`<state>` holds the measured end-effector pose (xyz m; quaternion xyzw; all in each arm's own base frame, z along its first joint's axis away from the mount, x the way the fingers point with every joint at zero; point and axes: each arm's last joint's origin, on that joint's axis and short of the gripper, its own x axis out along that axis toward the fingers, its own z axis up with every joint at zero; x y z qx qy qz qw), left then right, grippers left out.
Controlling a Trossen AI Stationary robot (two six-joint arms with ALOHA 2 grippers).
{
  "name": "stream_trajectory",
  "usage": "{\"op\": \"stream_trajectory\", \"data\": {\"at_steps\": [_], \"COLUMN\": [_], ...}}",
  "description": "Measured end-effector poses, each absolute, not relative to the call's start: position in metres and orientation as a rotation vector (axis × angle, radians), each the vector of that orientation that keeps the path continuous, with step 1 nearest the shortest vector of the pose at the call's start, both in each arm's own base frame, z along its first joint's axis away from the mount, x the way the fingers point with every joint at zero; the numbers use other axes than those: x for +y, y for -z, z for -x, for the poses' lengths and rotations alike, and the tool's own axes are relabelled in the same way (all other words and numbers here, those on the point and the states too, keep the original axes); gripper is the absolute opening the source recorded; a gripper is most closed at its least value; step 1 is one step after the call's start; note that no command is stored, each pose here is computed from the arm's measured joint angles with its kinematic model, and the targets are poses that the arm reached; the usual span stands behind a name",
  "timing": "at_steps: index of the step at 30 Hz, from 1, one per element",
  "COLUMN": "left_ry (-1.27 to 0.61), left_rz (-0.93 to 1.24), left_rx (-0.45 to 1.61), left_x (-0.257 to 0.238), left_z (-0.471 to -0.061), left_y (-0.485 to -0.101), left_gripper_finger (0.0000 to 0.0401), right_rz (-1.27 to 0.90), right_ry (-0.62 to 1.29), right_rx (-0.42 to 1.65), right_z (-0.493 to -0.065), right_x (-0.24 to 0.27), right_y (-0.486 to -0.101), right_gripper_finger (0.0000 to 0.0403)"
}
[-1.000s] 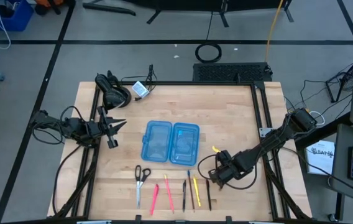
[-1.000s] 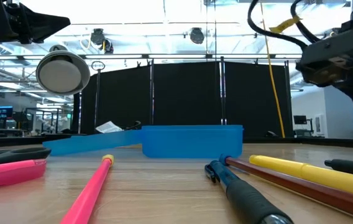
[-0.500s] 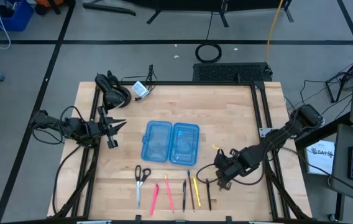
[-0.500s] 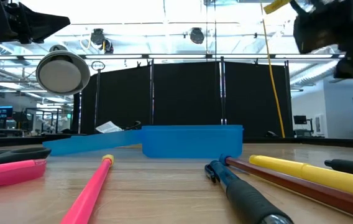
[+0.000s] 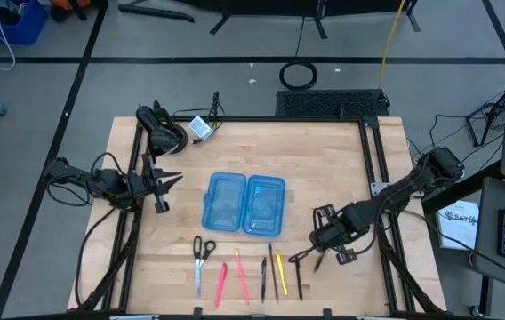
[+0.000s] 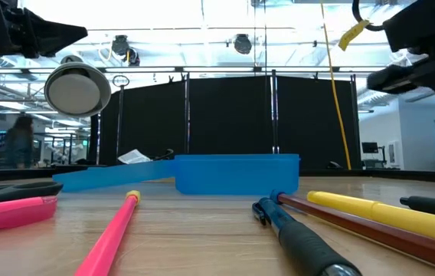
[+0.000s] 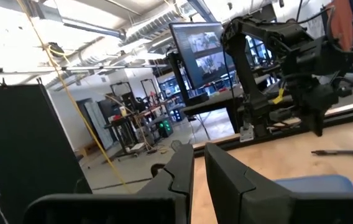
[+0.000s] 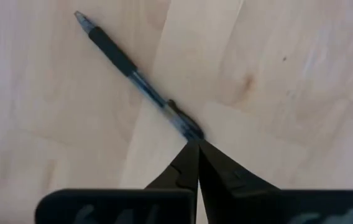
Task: Pick & place school supplies into a supply box
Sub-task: Put the right black pen into the blue supply box
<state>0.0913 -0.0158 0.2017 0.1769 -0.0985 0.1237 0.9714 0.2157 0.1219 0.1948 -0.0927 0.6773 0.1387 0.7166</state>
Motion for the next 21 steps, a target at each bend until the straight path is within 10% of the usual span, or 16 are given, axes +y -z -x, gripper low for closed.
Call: {"op": "stream_trajectory", "data": {"at_steps": [21], "left_ry": [-0.251], "left_rz": [-0.211], "left_rx": [-0.169], "left_x": [-0.015], "left_z": [-0.092], "left_y": [-0.197], "left_gripper_finger": [0.0047], "right_rz": [0.659], "right_ry": [-0.684], "right_rx": [1.602], "right_z": [-0.226], "right_x": [0.131], "right_y": [-0.147], "right_gripper_finger": [0.0176]}}
